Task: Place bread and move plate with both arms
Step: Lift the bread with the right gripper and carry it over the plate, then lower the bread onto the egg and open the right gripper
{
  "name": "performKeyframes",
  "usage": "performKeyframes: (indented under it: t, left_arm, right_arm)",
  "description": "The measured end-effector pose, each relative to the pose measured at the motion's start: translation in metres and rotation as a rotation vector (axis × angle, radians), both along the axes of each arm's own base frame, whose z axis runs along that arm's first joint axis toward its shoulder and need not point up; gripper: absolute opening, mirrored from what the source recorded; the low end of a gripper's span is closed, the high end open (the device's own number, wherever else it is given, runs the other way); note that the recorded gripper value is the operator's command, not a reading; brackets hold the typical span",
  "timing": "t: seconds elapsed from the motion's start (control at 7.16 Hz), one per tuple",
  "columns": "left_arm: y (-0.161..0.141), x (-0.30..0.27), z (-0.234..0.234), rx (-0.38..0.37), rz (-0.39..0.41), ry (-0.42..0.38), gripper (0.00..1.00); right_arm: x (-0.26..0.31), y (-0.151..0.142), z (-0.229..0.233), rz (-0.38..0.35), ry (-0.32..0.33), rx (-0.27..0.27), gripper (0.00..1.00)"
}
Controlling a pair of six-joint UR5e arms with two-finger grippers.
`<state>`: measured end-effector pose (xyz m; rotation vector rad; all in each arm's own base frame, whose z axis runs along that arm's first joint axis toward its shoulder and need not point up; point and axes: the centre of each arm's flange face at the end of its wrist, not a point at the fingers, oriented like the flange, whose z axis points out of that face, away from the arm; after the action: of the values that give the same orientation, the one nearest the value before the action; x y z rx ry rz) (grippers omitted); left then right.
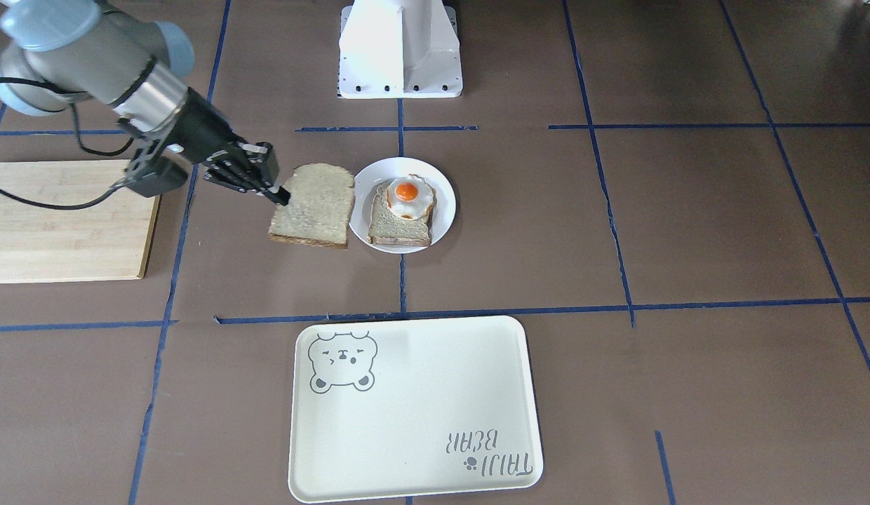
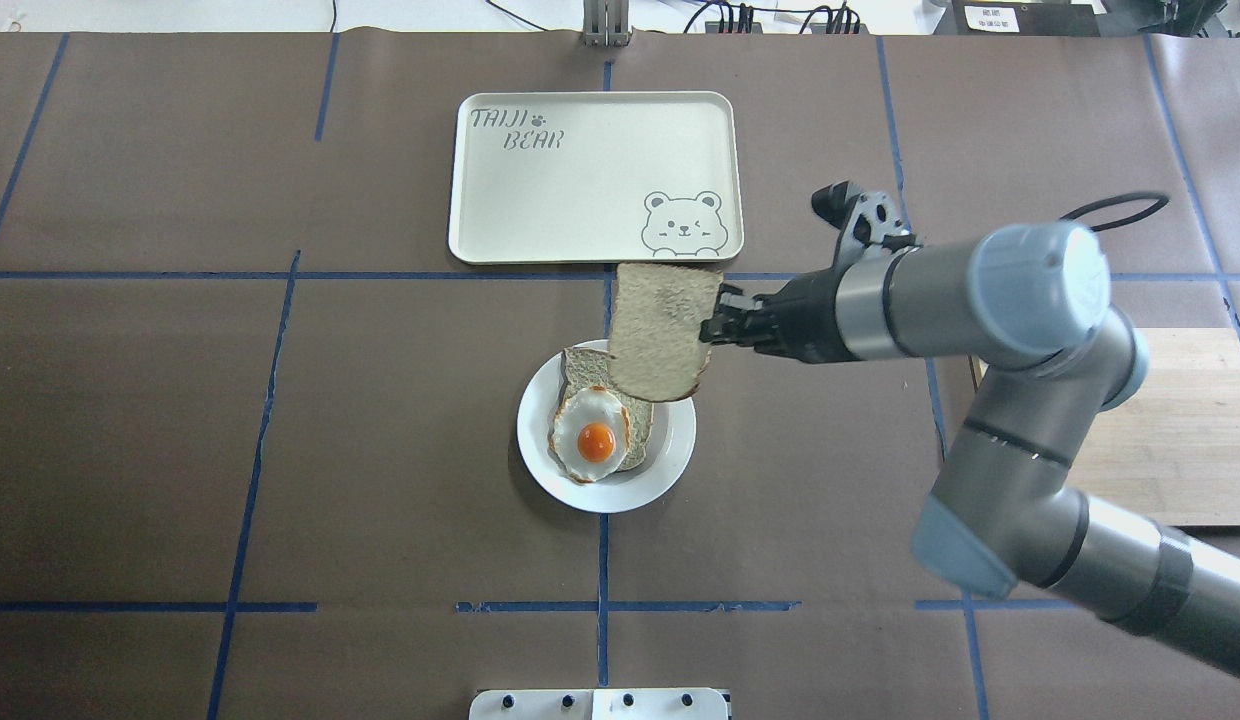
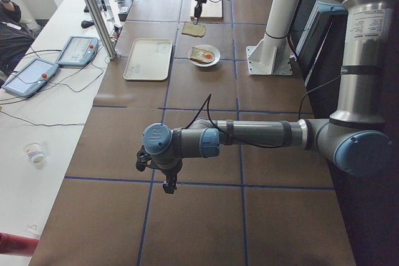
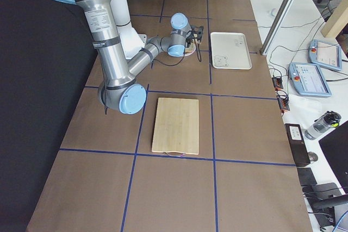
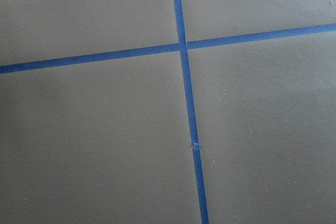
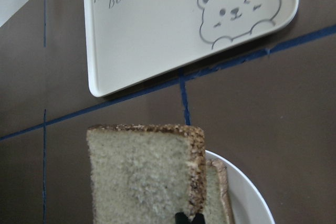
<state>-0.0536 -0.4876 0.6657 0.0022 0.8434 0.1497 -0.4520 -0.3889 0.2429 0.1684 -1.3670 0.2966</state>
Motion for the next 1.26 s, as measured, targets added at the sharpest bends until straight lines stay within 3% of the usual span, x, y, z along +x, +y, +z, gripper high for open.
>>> performKeyframes:
  t: [0.28,0.7,1.12,1.26]
  left_arm:
    - [0.0,0.0,0.0,0.002,0.001,0.0,1.0]
    - [0.0,0.001,-0.002,0.004,0.001,0.0,1.0]
    - [-0.001,0.001,-0.003,0.007,0.002,0.0,1.0]
    - [-0.001,0.001,-0.004,0.009,0.002,0.0,1.0]
  right_arm:
    - [-0.064,0.04,0.001,0.033,0.034,0.033,0.0]
    - [-0.084,0.044,0.016,0.037,0.074,0.032,0.0]
    - [-0.098,0.042,0.036,0.03,0.118,0.021,0.09]
    - [-0.102,0.044,0.04,0.025,0.125,0.019,0.58]
